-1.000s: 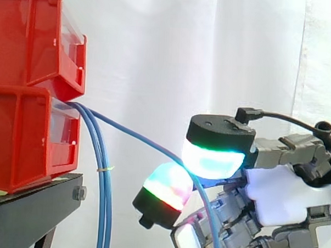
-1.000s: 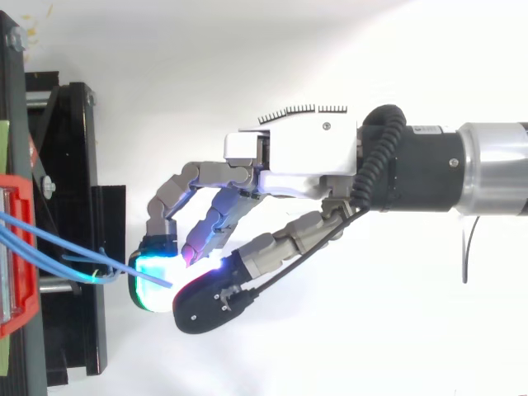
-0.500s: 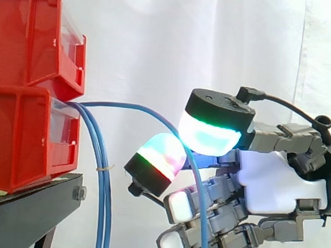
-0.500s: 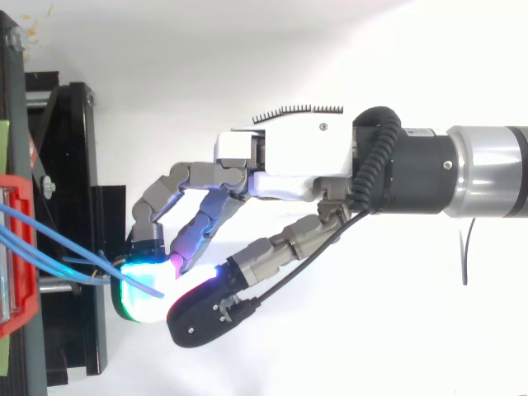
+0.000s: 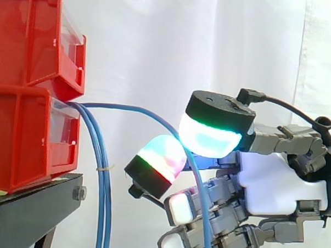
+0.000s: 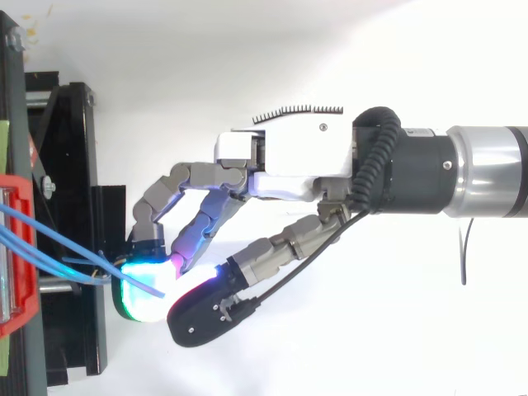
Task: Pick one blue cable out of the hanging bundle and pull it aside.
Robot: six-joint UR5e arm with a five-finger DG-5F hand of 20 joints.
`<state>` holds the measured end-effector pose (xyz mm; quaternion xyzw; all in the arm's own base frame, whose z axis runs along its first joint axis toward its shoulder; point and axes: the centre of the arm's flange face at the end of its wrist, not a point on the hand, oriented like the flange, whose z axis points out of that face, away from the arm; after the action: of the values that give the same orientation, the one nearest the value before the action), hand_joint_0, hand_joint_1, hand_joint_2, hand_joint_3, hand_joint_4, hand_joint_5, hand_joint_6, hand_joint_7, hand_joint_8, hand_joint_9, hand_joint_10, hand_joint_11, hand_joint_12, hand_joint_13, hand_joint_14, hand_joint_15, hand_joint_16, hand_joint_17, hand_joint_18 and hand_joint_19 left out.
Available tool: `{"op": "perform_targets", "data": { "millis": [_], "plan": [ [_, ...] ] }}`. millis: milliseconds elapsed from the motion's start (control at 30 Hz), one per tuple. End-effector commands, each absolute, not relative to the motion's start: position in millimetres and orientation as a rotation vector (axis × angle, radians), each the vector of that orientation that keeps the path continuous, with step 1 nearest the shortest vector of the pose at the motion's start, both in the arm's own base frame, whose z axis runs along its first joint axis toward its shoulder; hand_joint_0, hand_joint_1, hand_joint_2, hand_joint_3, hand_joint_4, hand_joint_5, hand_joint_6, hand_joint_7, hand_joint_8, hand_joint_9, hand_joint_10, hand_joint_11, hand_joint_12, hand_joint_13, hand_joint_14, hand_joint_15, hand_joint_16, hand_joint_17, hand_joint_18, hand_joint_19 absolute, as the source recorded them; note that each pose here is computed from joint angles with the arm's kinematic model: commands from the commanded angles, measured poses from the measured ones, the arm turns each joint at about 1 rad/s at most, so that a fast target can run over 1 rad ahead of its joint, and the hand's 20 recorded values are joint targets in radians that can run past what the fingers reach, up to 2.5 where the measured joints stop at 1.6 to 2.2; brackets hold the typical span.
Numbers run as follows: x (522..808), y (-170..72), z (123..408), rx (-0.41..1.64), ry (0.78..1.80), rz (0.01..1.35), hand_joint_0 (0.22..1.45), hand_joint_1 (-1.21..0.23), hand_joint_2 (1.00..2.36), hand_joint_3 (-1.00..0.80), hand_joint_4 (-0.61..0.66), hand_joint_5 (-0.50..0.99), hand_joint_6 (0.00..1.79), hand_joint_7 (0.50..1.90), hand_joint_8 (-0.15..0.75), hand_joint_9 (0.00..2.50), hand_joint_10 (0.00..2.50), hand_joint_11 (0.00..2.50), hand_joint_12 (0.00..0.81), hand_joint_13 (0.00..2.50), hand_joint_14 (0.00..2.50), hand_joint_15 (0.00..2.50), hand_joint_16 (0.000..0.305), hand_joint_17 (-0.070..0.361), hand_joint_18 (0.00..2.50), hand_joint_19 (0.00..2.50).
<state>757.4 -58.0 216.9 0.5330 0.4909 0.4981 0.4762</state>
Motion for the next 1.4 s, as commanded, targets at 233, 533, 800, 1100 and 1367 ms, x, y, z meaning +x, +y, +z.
{"op": "perform_targets", "data": {
  "millis": [233, 533, 800, 1100, 1367],
  "plan": [
    [757.5, -58.0, 216.7, 1.303, 1.2, 1.217, 0.57, -0.81, 1.01, 0.0, -0.08, -0.09, 0.92, 0.96, 0.257, 1.02, 0.01, 0.45, 0.39, 0.83, 0.02, 0.48, 0.056, 0.125, 0.67, 0.47],
    [757.1, -58.0, 216.0, 1.304, 1.201, 1.217, 0.58, -0.81, 1.01, 0.0, -0.08, -0.09, 0.92, 0.96, 0.257, 1.02, 0.01, 0.45, 0.389, 0.83, 0.02, 0.48, 0.056, 0.125, 0.68, 0.46],
    [757.1, -58.0, 216.0, 1.304, 1.201, 1.217, 0.58, -0.81, 1.01, 0.0, -0.08, -0.09, 0.92, 0.96, 0.256, 1.03, 0.01, 0.44, 0.39, 0.83, 0.02, 0.48, 0.056, 0.125, 0.68, 0.46],
    [756.8, -58.1, 217.0, 1.304, 1.201, 1.217, 0.58, -0.81, 1.01, 0.0, -0.08, -0.09, 0.92, 0.96, 0.261, 1.03, 0.01, 0.45, 0.391, 0.83, 0.02, 0.49, 0.055, 0.124, 0.69, 0.47],
    [757.1, -58.0, 216.0, 1.304, 1.201, 1.217, 0.58, -0.81, 1.01, 0.0, -0.08, -0.09, 0.92, 0.96, 0.256, 1.04, 0.01, 0.45, 0.389, 0.83, 0.02, 0.48, 0.055, 0.123, 0.69, 0.47]
  ]
}}
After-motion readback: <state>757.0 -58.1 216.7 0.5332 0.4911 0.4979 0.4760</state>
